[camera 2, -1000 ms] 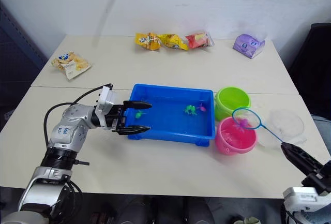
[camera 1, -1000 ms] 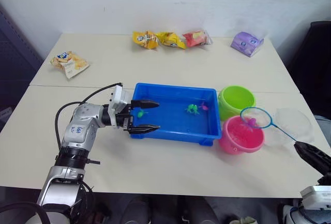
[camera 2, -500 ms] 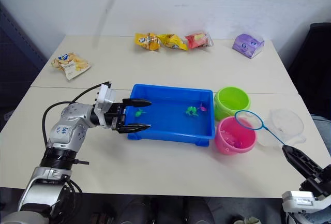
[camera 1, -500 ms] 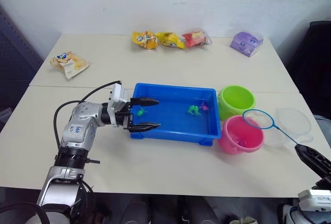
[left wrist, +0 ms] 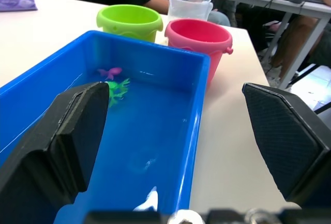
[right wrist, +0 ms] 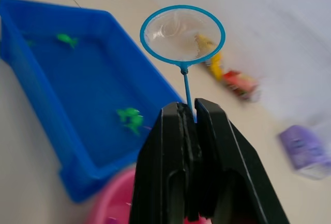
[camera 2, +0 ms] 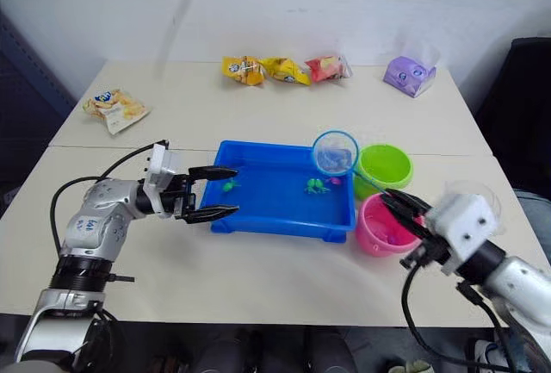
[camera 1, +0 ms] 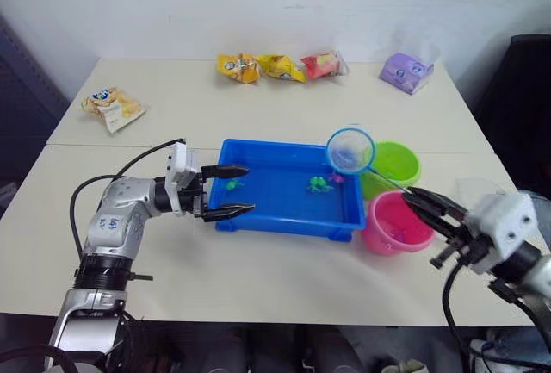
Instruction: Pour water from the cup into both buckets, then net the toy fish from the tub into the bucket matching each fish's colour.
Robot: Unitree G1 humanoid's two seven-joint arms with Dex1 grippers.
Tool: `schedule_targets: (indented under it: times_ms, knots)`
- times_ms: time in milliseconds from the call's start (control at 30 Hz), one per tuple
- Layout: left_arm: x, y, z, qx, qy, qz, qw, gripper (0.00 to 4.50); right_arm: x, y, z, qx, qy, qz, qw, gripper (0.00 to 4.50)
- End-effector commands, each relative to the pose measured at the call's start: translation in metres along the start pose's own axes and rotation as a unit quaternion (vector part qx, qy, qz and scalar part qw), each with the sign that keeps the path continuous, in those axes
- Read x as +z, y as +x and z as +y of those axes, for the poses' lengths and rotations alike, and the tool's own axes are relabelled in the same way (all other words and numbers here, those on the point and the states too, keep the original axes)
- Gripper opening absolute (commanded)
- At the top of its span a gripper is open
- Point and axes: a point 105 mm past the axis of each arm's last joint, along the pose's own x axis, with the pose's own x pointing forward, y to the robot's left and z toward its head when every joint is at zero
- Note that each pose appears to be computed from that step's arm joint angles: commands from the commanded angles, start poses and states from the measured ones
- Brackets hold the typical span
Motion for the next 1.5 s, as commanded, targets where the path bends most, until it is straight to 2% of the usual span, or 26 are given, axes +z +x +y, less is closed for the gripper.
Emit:
schedule_targets:
  times_ms: [33,167,300,667,1300,1500]
  knots:
    - [0.016,-0.005,-0.003,0.013,0.025,-0.011,1.000,4.44,-0.010,0.019,0.008,-0.007,0.109,0.050,0.993,0.00]
    - [0.021,-0.007,-0.006,0.026,0.031,-0.009,0.999,4.44,-0.032,0.037,0.023,0.012,0.160,0.117,0.980,0.00]
    - [0.027,-0.007,-0.009,0.032,0.039,-0.012,0.999,4.44,-0.034,0.049,0.027,0.013,0.232,0.132,0.964,0.00]
    - [0.033,-0.004,-0.012,0.046,0.046,-0.020,0.998,4.44,-0.049,0.056,0.024,0.008,0.229,0.196,0.953,0.00]
    - [0.032,-0.004,-0.014,0.044,0.050,-0.015,0.998,4.44,-0.057,0.060,0.020,-0.026,0.317,0.203,0.926,0.00]
    - [0.027,-0.008,-0.013,0.047,0.050,-0.014,0.998,4.44,-0.053,0.067,0.009,-0.058,0.320,0.195,0.925,0.00]
